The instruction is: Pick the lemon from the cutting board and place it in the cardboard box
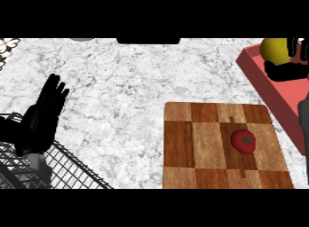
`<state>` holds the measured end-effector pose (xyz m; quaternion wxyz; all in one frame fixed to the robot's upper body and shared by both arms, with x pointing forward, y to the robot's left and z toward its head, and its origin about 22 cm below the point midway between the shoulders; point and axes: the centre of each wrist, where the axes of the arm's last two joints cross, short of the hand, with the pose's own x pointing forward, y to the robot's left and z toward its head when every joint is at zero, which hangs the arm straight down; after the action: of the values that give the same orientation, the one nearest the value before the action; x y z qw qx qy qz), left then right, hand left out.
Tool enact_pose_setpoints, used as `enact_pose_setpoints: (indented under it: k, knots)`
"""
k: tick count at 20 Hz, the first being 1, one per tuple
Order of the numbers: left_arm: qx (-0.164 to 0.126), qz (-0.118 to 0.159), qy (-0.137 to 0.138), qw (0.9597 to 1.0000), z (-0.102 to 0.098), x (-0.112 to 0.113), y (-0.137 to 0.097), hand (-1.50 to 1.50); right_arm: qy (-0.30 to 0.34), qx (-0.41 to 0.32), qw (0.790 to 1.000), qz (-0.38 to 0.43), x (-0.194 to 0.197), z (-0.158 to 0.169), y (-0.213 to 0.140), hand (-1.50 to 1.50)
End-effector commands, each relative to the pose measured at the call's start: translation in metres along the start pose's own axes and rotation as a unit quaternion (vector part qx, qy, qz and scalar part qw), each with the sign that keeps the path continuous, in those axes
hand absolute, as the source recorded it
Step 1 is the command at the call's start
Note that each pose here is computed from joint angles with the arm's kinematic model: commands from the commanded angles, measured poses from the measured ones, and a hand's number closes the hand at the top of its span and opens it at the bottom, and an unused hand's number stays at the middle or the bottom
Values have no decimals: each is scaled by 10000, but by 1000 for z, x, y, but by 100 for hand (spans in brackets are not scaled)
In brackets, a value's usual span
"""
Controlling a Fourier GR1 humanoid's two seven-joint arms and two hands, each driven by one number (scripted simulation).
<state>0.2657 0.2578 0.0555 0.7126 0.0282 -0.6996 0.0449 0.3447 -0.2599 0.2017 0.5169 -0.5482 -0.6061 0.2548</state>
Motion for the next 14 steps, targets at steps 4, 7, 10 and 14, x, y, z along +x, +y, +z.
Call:
enact_pose_setpoints:
  k: [4, 7, 10, 14]
  knots:
    - [47, 41, 4, 10000, -2, -5, 7, 0, 62, 88, 9990, 436, -37, -37, 15, 150]
    - [-34, 33, -25, 10000, 2, -2, -13, 0, 82, 477, 9944, 942, -87, -47, 31, 150]
    - [-142, 51, -99, 9998, -10, 6, -2, 0, 506, 1564, 9676, 1918, -113, -36, 54, 150]
    - [-125, -9, -9, 9999, -1, -5, -9, 0, 955, 2228, 9555, 1682, -133, -46, 64, -150]
